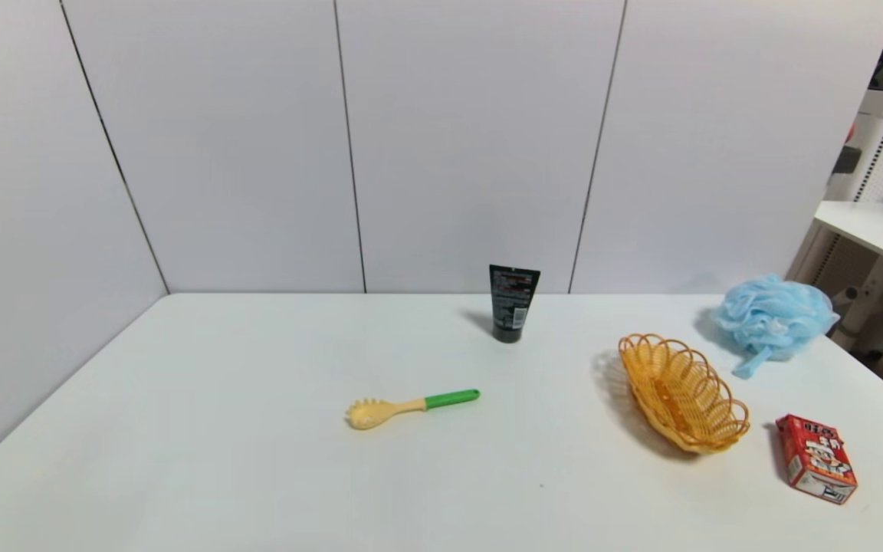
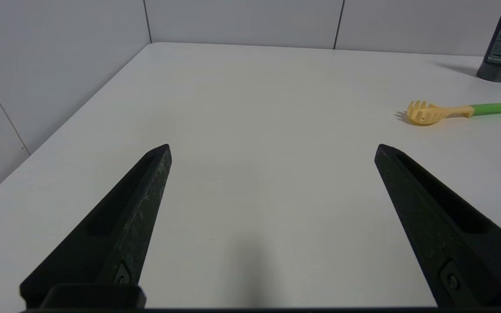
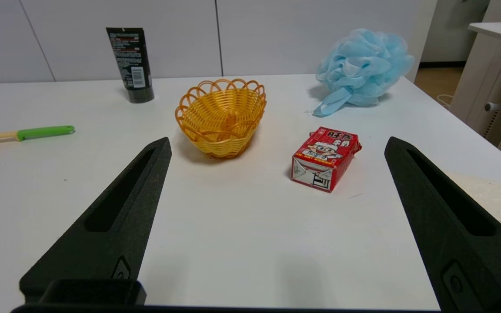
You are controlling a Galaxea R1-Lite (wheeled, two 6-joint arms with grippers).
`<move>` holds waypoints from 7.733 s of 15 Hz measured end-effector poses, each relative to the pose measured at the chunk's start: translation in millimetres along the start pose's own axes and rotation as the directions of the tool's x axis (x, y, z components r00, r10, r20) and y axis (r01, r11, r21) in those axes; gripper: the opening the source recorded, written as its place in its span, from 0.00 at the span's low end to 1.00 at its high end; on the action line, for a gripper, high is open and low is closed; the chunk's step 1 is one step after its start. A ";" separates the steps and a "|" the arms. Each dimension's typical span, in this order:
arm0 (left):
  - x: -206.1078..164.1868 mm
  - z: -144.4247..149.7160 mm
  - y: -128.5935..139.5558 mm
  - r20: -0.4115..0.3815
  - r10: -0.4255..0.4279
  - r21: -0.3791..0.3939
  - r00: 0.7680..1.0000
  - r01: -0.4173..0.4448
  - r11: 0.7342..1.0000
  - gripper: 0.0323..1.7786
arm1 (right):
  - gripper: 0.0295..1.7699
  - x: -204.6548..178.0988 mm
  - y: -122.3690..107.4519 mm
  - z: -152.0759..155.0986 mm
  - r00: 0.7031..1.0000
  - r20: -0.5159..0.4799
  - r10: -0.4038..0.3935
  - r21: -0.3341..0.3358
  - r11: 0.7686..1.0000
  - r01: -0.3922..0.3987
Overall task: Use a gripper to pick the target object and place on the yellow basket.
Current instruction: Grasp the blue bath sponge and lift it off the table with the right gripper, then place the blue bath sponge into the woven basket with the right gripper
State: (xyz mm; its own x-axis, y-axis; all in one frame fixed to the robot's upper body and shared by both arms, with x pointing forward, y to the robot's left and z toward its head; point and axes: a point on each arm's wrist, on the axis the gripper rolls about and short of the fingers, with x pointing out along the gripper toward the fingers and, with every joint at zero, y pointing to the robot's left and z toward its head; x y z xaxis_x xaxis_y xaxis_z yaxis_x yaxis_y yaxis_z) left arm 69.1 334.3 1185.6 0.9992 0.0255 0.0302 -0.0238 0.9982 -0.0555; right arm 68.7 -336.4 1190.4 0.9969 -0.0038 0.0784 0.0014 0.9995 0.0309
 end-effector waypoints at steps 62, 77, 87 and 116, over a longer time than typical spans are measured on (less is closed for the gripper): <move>0.0 0.0 0.0 0.000 0.000 0.000 1.000 0.000 1.000 0.95 | 0.91 452.3 -111.7 8.4 0.438 -0.838 -0.324 -0.152 0.911 0.384; 0.0 0.0 0.0 0.000 0.000 0.000 1.000 0.000 1.000 0.95 | 0.05 447.3 -106.0 37.4 0.496 -0.808 -0.317 -0.133 0.919 0.372; 0.0 0.0 0.0 0.000 0.000 0.000 1.000 0.000 1.000 0.95 | 0.05 353.1 -19.1 129.3 0.558 -0.821 -0.120 -0.039 0.987 0.155; 0.0 0.0 0.0 0.000 0.000 0.000 1.000 0.000 1.000 0.95 | 0.74 281.8 45.4 101.2 0.466 -0.884 0.035 -0.012 0.995 -0.096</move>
State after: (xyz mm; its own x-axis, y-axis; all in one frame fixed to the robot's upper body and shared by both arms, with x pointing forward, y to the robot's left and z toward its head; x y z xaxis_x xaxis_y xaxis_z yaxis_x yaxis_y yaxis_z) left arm 69.1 334.3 1185.6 0.9992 0.0251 0.0302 -0.0234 0.9982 -0.0555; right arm 341.8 -295.2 1314.7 0.5337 0.0601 -0.8435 -0.0939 0.9955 0.0115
